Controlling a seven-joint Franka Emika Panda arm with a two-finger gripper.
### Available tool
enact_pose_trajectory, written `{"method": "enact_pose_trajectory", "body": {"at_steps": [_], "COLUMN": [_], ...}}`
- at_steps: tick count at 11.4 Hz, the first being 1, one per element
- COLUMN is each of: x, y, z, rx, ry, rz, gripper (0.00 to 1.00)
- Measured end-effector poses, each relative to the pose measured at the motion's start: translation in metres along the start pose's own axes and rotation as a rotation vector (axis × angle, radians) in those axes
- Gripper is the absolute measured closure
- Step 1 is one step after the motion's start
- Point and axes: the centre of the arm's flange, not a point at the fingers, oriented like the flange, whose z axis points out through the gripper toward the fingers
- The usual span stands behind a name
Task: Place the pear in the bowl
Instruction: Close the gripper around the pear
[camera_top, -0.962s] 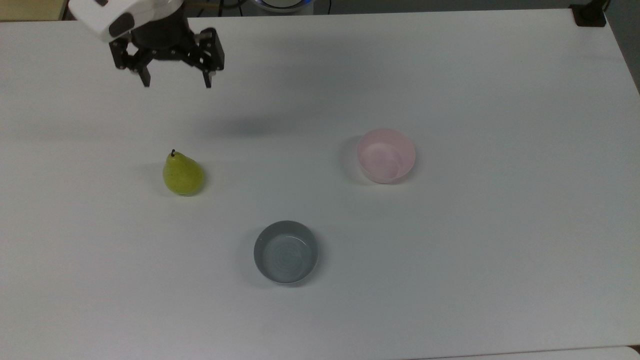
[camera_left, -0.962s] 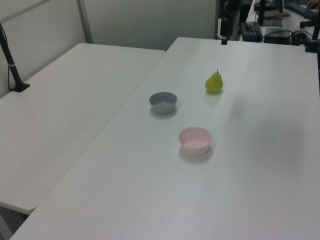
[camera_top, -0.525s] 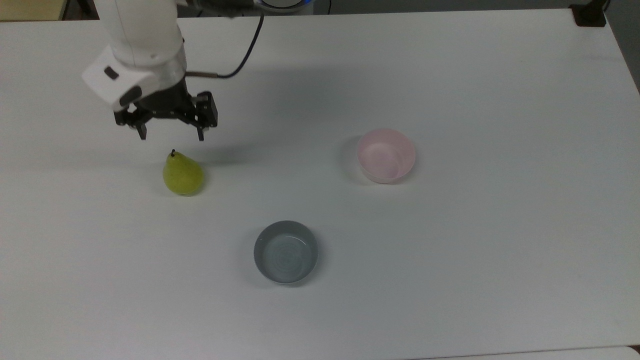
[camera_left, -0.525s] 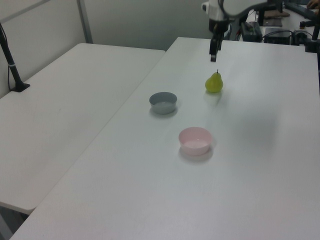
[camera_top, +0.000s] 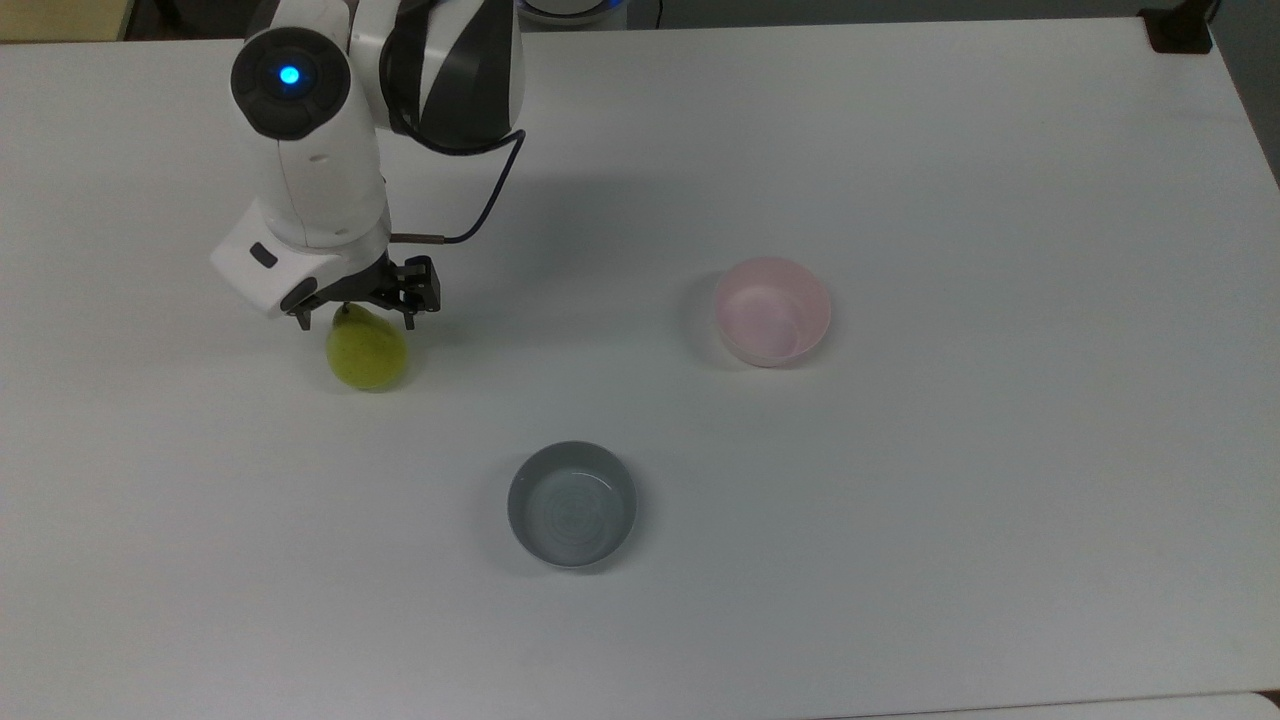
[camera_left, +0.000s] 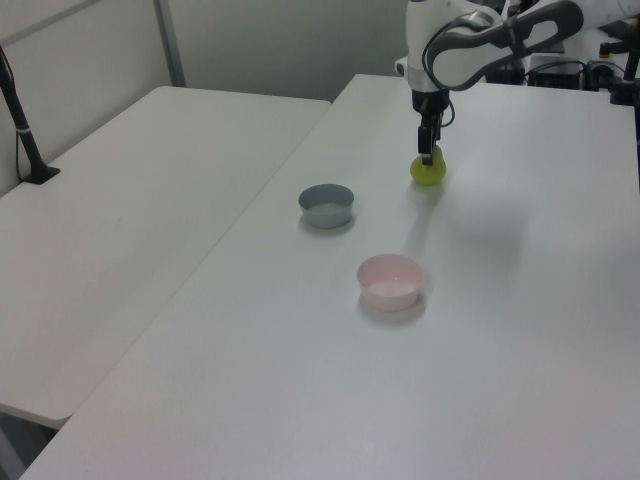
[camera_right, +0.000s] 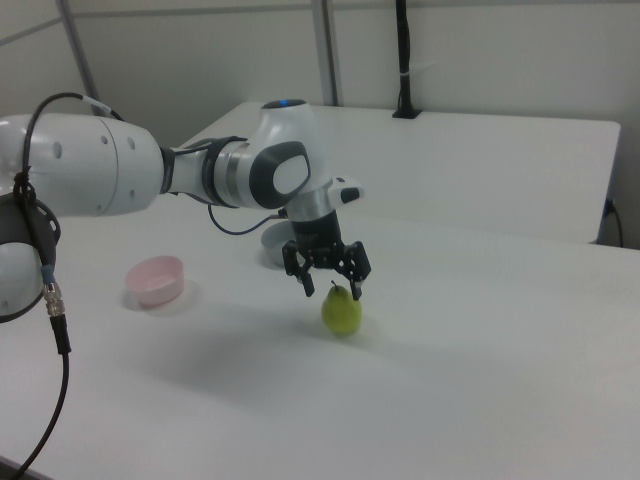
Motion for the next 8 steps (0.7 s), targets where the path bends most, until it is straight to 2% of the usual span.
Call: {"method": "enact_pose_trajectory", "body": {"at_steps": [2, 4, 6, 8], "x": [-0.003, -0.002, 0.000, 0.002], "y": [0.005, 0.007, 0.006, 0.004], "z": [0.011, 0.012, 0.018, 0.024], "rx": [0.003, 0.003, 0.003, 0.004], "ry": [-0.018, 0.007, 0.023, 0.025], "rz": [0.128, 0.225, 0.268, 0.270], "gripper": [0.00, 0.00, 0.00, 0.00]}}
